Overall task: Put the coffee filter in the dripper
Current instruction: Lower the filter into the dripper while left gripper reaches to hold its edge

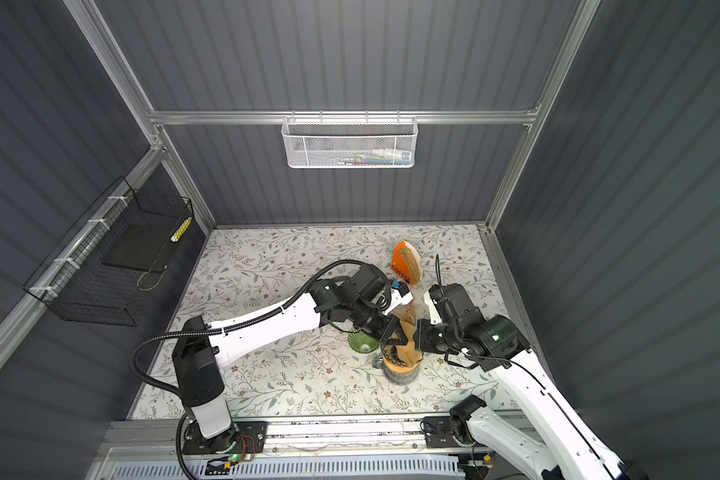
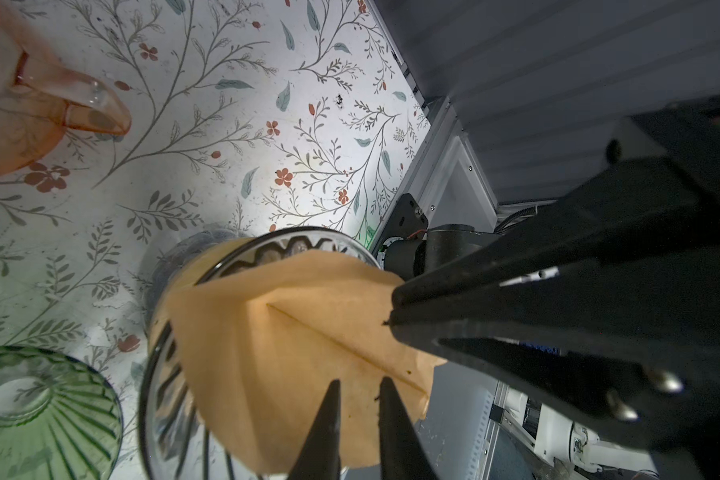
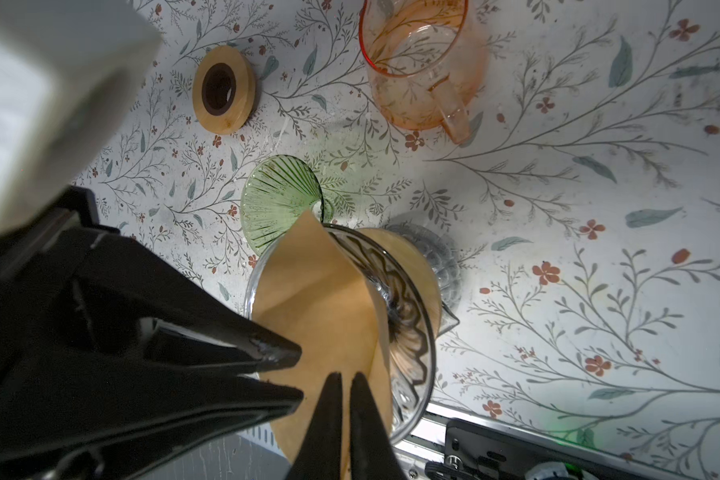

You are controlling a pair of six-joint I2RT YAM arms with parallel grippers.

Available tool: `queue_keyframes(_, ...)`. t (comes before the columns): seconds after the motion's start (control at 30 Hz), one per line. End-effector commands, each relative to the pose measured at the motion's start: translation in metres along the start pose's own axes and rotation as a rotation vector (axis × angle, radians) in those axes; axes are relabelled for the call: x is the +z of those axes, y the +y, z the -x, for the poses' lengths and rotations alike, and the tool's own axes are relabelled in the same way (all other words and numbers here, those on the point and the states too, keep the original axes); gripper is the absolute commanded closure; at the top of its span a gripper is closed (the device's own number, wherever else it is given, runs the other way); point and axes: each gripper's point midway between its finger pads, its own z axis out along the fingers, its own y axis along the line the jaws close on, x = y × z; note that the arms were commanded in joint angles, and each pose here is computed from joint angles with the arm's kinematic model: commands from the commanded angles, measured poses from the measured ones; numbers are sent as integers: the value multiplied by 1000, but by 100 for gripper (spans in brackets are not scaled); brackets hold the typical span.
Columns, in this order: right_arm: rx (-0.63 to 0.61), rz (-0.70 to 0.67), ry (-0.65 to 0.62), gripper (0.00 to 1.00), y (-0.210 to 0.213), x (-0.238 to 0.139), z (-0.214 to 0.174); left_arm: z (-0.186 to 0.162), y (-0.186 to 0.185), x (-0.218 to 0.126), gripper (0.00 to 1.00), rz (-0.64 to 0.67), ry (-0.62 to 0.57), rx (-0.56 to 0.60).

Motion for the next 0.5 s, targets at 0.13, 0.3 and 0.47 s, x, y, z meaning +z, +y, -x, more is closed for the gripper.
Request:
queue_keyframes(0.13, -18, 1, 4, 90, 3, -1, 4, 0, -11, -19, 82, 3, -37, 36)
queue_keyframes(0.3, -24, -6, 4, 90, 3, -4, 4, -3, -9, -20, 82, 14, -35, 34)
queue_keyframes(0.47, -25, -25, -17, 90, -1, -12, 4, -6, -6, -20, 82, 22, -31, 24)
